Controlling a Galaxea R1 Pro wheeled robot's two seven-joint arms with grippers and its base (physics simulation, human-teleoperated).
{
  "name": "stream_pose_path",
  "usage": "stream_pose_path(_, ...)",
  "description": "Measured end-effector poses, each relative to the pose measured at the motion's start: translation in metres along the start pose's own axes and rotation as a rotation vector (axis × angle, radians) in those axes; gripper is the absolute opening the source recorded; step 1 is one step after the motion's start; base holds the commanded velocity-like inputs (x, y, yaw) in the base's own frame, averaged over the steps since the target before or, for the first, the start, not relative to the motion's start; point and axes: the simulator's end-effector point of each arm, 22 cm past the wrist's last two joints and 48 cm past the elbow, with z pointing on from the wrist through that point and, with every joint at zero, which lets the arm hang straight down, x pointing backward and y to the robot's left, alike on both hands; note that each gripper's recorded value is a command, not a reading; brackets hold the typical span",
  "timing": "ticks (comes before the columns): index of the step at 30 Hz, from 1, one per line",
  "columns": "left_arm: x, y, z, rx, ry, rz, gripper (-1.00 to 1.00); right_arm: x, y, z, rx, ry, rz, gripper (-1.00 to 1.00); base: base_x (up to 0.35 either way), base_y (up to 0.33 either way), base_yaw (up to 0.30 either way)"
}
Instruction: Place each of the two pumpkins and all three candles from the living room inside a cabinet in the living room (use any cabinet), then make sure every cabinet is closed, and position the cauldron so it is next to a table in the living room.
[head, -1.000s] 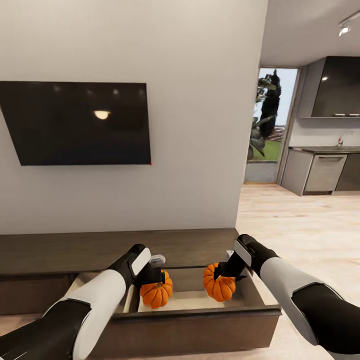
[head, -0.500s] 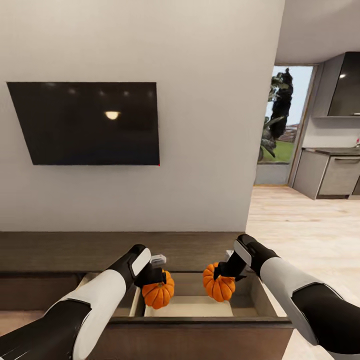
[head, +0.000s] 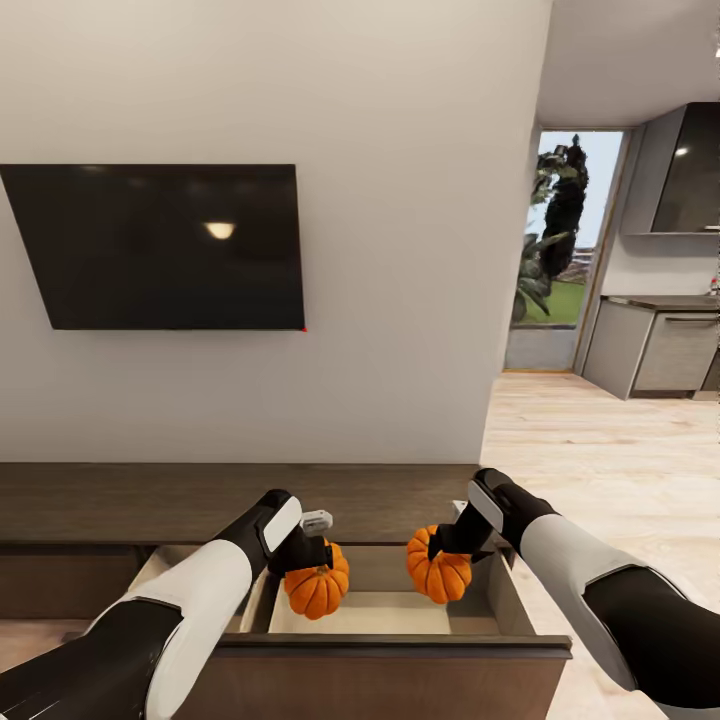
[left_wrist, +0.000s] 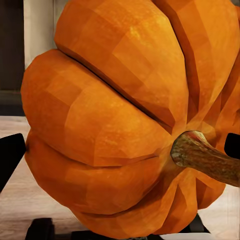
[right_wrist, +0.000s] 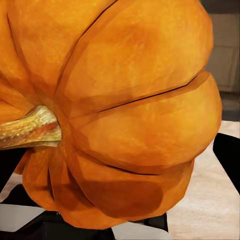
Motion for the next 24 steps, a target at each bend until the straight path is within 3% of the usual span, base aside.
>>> stream_pose_path(7, -0.0002, 0.0003, 0.0000, -0.002, -0.001, 0.001, -1.00, -0.0001, 0.0022, 0.0001, -0.007, 0.000, 0.002, -1.00, 0.001, -0.011, 0.000)
stream_pose_path(17, 0.0017, 0.0013, 0.0011, -0.005, 0.004, 0.002, -1.00, 0.0004, 0.0018, 0.0003, -0.006, 0.001, 0.002, -1.00, 0.130, 0.040, 0.000)
stream_pose_path(24, -0.0058, 0.0010, 0.0011, -0.003, -0.030, -0.009, -1.00, 0.0012, 0.0017, 0.0010, -0.006, 0.002, 0.003, -1.00, 0.003, 0.001, 0.000)
